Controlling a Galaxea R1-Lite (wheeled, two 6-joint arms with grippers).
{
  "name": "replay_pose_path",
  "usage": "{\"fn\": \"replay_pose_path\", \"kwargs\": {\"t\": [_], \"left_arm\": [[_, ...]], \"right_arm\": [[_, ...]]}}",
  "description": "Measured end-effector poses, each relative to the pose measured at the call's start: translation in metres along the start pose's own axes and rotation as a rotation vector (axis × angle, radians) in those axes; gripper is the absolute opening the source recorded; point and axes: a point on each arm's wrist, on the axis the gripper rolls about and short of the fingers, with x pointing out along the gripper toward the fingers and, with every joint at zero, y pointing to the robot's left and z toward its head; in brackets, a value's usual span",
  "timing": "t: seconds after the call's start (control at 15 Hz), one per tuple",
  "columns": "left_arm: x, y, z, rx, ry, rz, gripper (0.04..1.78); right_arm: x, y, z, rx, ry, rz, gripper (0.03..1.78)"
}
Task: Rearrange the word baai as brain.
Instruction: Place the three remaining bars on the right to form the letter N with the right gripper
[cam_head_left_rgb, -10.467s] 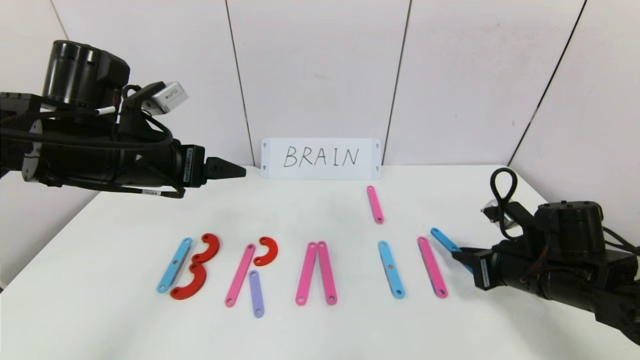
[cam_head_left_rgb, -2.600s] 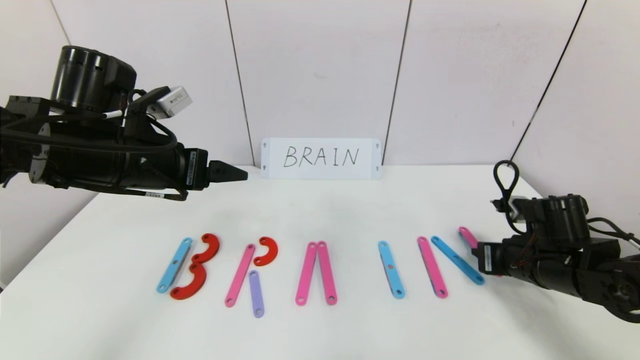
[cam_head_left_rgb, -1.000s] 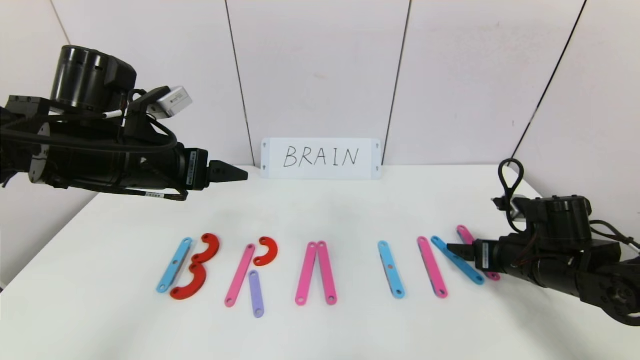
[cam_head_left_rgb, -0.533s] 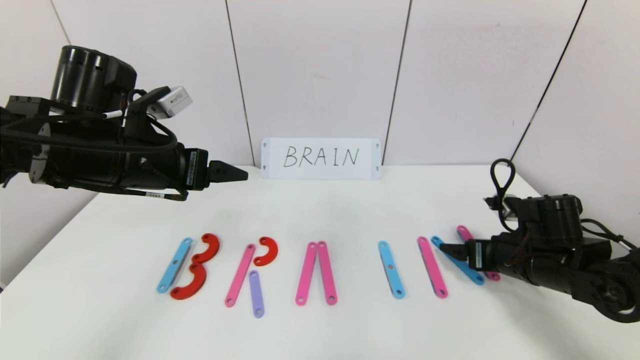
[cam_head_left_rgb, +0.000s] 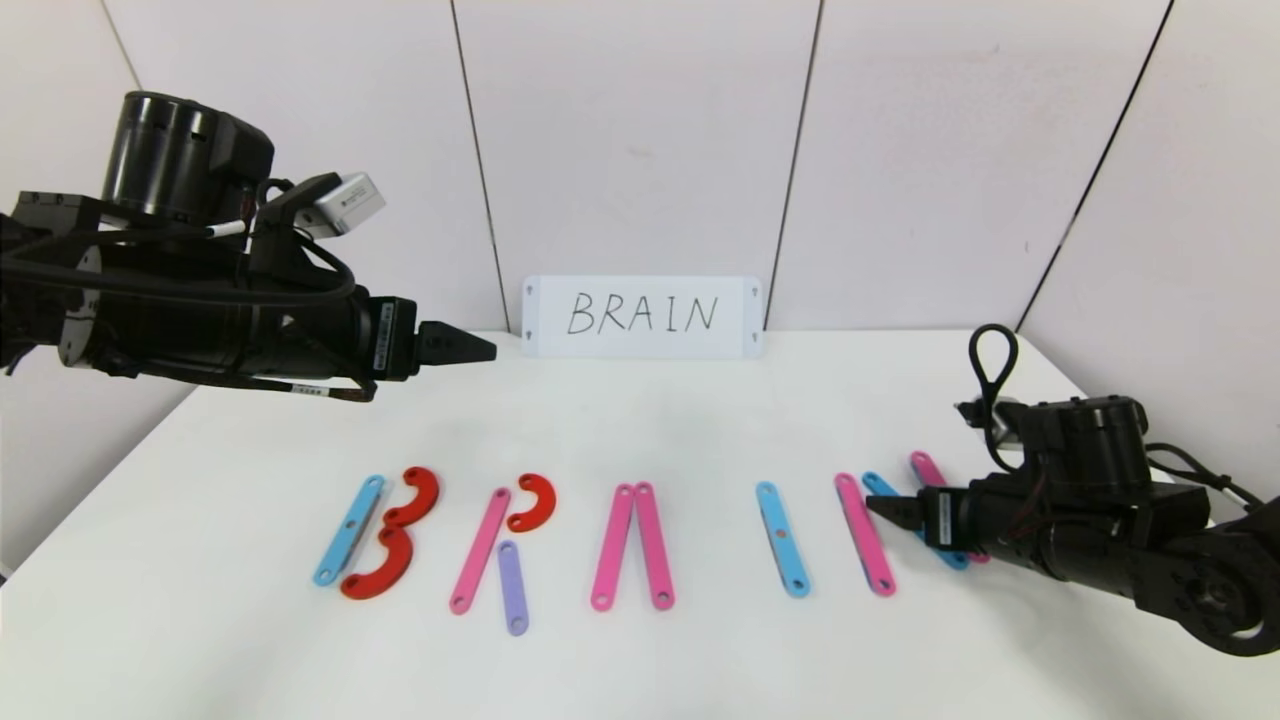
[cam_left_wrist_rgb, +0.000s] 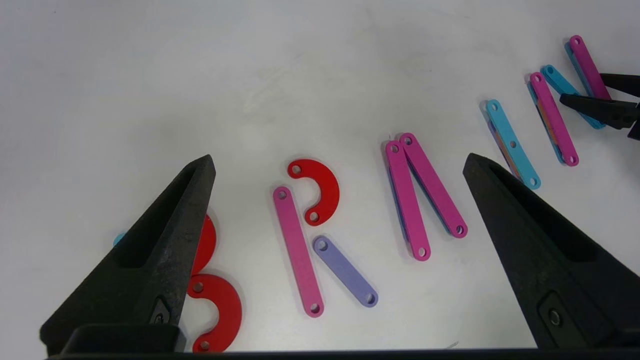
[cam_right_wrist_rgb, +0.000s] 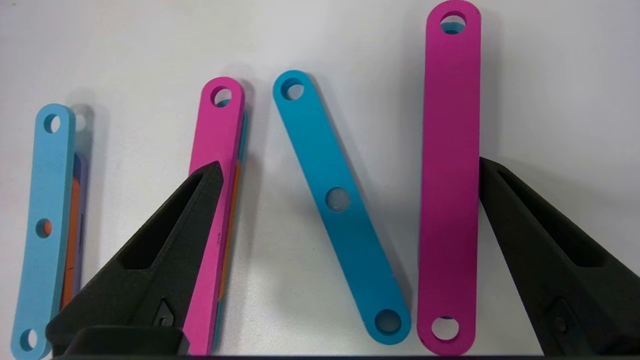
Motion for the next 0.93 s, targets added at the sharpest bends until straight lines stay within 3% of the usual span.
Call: {"fn": "replay_pose_path", "kwargs": {"t": [0.93], "left_arm": [[0.0,0.0,0.0,0.0,0.0,0.0,1.74]], "right_arm": [[-0.016,0.012,-0.005,-0.005,-0.002,0.03,1.74]]}}
